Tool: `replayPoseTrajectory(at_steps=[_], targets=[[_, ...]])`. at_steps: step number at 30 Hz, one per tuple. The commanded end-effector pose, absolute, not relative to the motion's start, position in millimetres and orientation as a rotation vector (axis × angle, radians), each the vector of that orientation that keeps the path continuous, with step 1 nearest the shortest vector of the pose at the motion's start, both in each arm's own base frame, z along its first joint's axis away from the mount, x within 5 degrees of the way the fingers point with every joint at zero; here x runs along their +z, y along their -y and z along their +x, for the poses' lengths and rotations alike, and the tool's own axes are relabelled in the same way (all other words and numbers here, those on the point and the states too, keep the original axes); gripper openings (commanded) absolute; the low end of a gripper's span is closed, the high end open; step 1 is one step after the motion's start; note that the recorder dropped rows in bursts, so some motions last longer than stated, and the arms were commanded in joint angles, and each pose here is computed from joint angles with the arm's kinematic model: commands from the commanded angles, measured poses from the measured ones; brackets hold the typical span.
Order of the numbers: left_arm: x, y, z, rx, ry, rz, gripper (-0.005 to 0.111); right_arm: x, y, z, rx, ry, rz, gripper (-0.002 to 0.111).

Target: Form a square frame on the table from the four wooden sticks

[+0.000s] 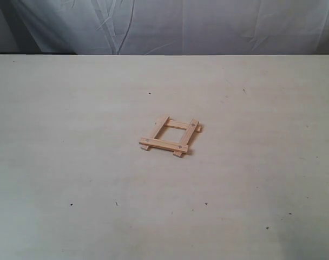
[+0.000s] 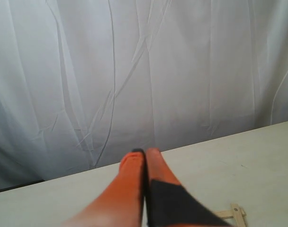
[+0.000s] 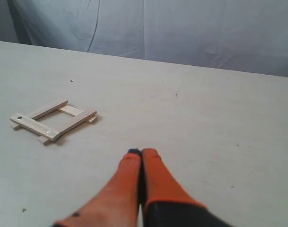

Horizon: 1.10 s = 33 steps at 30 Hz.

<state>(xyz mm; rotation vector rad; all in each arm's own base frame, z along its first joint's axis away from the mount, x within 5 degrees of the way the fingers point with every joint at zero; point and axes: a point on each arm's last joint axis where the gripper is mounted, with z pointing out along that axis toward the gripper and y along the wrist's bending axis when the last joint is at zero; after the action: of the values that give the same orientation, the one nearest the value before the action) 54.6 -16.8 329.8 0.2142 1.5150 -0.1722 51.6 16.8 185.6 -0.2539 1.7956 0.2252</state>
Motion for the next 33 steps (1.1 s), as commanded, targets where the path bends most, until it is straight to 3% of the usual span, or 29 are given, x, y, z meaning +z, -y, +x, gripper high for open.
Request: replayPoseTrajectory(at_steps=[1,33], targets=[[329.3,17.1,54.1,-0.173,-1.517,0.224,0.000,183.7,-16.1,51.4,0.217,-1.798,-0.248,0.000],[329.1,16.9,54.2,-0.167,-1.518,0.228,0.000,183.8,-6.5,53.5,0.097,-1.809,-0.065,0.000]])
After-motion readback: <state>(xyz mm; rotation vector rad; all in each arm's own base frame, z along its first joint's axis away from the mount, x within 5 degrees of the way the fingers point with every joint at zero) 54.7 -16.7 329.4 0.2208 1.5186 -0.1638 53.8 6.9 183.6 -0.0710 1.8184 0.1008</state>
